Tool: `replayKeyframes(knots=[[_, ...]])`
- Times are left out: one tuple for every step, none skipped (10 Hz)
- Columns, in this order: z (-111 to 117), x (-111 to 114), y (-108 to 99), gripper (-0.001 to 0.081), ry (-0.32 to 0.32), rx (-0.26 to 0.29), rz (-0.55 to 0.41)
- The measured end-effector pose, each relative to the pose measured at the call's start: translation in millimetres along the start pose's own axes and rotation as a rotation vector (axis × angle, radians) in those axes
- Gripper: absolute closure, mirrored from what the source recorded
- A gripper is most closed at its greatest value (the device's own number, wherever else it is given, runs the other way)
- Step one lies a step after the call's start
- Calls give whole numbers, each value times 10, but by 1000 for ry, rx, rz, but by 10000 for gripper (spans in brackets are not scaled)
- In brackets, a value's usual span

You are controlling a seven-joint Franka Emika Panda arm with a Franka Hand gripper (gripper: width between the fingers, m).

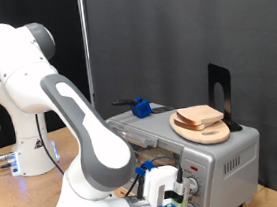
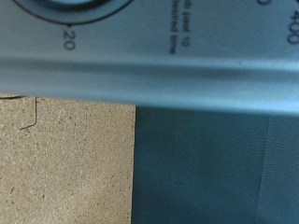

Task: Make a piece of toast with the oven

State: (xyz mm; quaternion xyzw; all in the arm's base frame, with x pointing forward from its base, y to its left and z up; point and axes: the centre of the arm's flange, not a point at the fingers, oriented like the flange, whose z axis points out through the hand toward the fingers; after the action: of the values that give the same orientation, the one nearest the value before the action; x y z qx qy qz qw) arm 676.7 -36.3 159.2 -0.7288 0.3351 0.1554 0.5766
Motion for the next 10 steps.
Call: replayKeyframes(knots=[[34, -6, 13, 411, 1, -1, 5], [58, -4, 31, 546, 6, -2, 10], [47, 14, 61, 546, 19, -1, 18], [48, 17, 73, 704, 23, 7, 25], [47, 18, 79, 704, 23, 11, 29], [48, 18, 82, 704, 23, 14, 31], [50, 16, 88, 704, 27, 22, 18], [55, 5, 101, 704, 37, 43, -16], [60, -13, 140, 704, 58, 82, -99], [66, -38, 185, 704, 81, 122, -188]])
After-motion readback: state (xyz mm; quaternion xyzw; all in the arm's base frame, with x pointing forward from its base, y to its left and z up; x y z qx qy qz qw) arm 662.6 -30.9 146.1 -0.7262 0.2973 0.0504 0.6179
